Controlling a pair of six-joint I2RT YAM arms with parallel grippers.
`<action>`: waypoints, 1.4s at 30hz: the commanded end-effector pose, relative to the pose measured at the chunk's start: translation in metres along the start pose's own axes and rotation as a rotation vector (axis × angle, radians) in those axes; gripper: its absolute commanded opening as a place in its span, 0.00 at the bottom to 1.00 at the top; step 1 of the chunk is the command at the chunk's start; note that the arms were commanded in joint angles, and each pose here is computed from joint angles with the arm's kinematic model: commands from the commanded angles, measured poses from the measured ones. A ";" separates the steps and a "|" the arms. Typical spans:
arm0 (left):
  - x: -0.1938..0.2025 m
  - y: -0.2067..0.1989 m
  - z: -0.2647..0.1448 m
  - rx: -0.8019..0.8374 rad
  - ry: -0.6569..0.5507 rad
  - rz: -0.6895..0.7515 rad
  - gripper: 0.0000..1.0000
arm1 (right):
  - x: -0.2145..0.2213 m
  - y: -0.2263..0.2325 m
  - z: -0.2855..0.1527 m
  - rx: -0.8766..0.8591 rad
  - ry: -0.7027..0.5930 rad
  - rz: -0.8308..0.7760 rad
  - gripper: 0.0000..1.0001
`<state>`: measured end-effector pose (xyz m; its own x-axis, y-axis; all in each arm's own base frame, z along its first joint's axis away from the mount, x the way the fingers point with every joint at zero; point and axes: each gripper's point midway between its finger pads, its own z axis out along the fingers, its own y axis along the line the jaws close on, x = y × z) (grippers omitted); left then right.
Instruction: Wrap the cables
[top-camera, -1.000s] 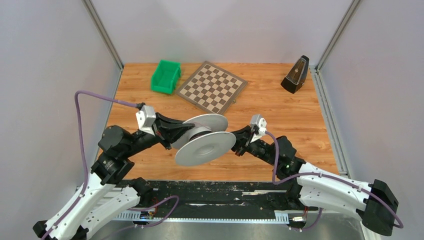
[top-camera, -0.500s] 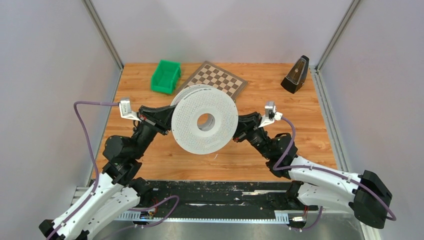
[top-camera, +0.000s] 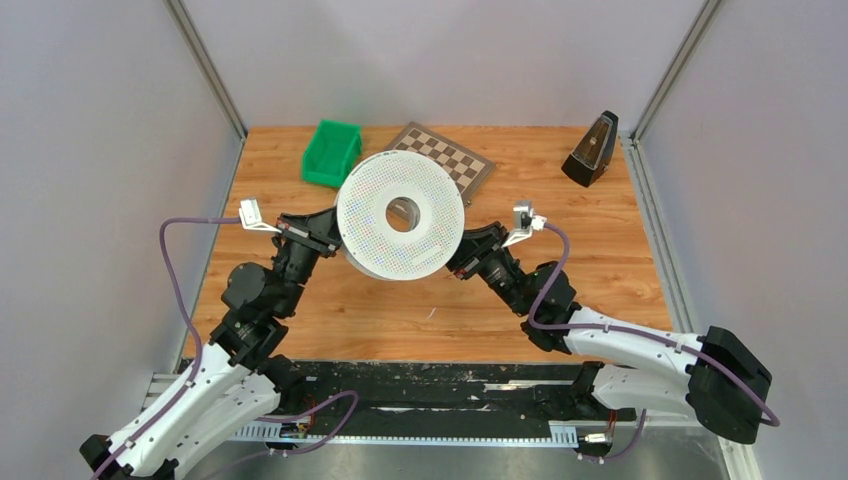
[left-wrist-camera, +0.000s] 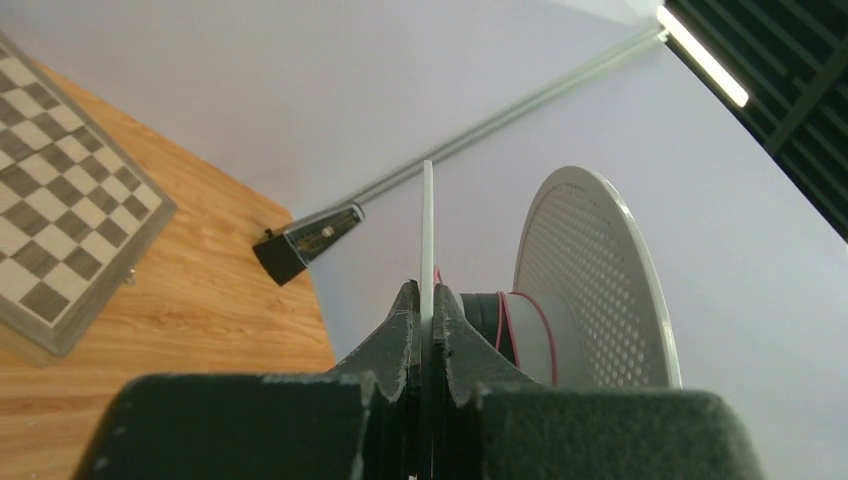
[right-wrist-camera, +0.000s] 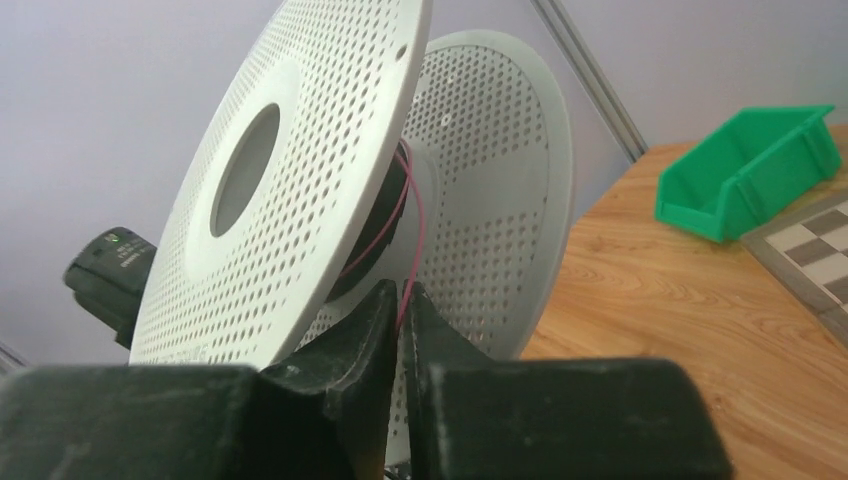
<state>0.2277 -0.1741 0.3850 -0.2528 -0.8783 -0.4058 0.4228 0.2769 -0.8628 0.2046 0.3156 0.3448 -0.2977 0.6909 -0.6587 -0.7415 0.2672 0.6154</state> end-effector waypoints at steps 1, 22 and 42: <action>-0.009 -0.004 0.002 -0.043 -0.035 -0.083 0.00 | 0.018 -0.001 0.012 0.050 0.088 0.000 0.12; -0.019 0.016 -0.003 -0.179 -0.068 -0.046 0.00 | 0.022 -0.029 -0.003 0.180 0.092 0.053 0.15; -0.017 0.026 0.004 -0.201 -0.100 -0.083 0.00 | 0.033 -0.007 -0.005 0.114 0.169 0.232 0.00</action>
<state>0.2492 -0.1551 0.3414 -0.2126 -0.9034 -0.3724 0.1588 0.3441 -0.9254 0.2020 0.3356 0.2941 -0.5379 0.5900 -0.6021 -0.5767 0.2634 0.7733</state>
